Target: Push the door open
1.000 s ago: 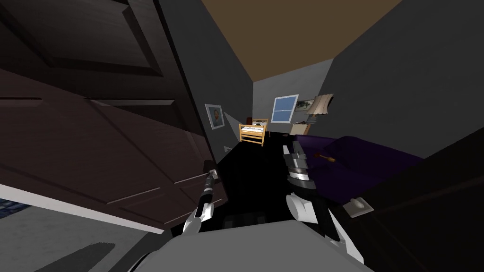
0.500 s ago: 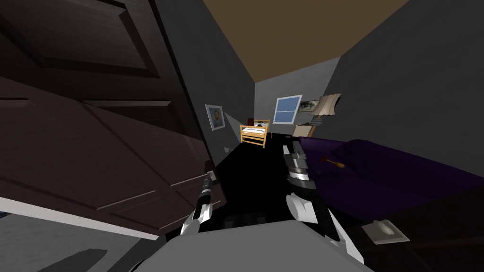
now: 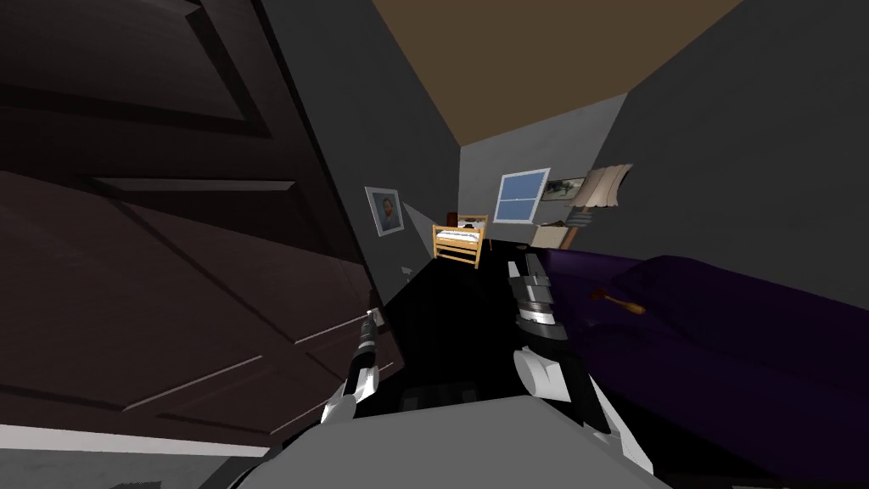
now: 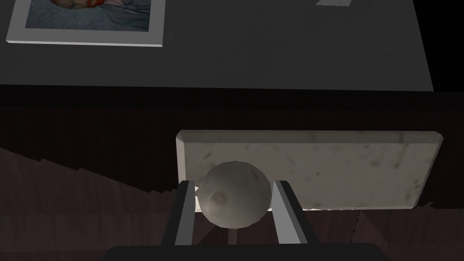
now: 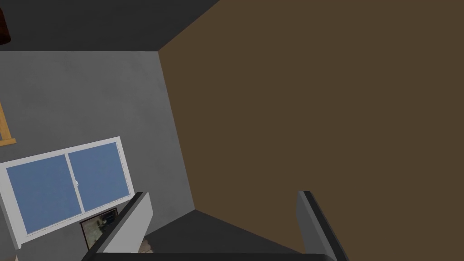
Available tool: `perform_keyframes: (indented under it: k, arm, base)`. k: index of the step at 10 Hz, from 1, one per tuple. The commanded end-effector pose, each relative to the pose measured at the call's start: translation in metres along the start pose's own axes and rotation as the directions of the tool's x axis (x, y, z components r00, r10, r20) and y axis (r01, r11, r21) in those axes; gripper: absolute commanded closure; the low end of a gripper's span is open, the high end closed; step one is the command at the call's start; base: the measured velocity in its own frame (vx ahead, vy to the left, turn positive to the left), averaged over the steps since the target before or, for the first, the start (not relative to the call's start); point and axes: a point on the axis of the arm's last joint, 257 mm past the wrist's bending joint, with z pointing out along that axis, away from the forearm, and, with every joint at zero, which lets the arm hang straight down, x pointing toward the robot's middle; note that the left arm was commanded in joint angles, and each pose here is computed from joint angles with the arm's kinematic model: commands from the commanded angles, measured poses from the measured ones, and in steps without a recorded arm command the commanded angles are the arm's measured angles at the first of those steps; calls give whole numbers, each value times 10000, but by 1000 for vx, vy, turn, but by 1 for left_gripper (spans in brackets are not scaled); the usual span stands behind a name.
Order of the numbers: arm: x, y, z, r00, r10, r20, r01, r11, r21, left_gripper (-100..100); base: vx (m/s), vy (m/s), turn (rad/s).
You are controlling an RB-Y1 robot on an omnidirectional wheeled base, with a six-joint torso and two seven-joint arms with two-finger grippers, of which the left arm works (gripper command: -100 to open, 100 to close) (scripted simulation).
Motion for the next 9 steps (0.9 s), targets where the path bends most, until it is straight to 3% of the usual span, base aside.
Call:
perform_keyframes:
  k: [1, 3, 6, 8, 9]
  arm:
    - [-38, -36, 11, 10000, 12, 63, -13, 10000, 46, 100]
    - [-234, -45, 11, 9986, 1, 520, -4, 10000, 71, 100]
    - [-419, -55, 4, 9955, -11, 951, 2, 10000, 96, 100]
    - [-421, -25, -24, 9955, -25, 951, 23, 10000, 18, 100]
    - [-549, -52, -22, 9924, -23, 1228, 12, 10000, 88, 100]
  base:
    - [77, -19, 21]
    - [172, -58, 65]
    - [213, -23, 46]
    - [140, -30, 34]
    - [130, 12, 35]
